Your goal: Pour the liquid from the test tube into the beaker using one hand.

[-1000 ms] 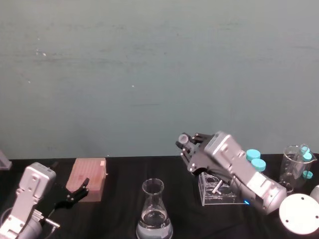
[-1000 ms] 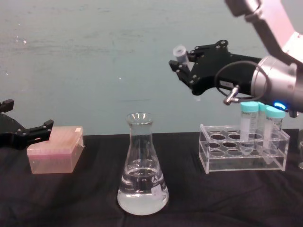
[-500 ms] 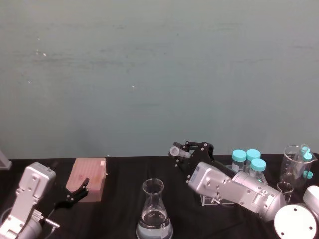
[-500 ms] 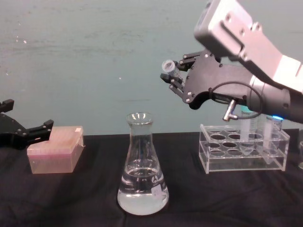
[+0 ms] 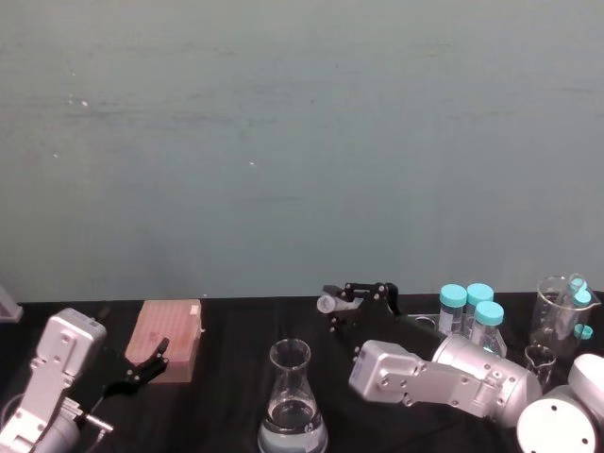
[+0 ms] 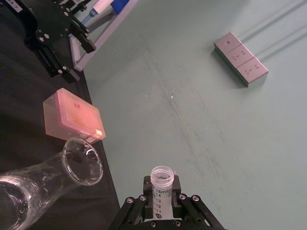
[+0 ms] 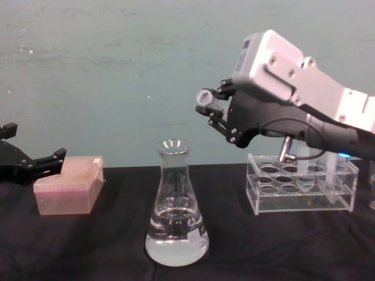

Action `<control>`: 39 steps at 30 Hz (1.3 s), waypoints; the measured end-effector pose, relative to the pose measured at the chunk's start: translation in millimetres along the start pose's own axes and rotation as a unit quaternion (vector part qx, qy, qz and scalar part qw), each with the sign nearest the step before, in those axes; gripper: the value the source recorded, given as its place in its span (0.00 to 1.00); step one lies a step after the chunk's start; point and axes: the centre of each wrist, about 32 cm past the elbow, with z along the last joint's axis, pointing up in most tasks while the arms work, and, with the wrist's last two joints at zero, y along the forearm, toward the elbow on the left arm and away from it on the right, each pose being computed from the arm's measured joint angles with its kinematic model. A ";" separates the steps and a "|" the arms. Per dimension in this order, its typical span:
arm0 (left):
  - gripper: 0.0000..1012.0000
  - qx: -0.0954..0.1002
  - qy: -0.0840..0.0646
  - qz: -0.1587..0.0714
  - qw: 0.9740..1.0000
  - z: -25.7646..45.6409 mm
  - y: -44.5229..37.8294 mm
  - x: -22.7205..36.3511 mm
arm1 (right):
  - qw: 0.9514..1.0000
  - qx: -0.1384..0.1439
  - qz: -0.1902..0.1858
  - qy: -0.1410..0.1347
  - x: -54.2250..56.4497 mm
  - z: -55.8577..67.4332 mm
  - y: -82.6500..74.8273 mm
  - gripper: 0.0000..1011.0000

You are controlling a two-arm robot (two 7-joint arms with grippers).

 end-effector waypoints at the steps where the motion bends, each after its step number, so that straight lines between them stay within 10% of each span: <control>1: 0.99 0.000 0.000 0.000 1.000 0.0 0.0 0.0 | 1.000 0.001 0.002 -0.005 -0.1 0.7 1.2 0.20; 39: 0.99 0.000 0.000 0.000 1.000 0.0 0.0 0.0 | 0.985 0.033 0.013 -0.172 -2.8 1.1 15.2 0.20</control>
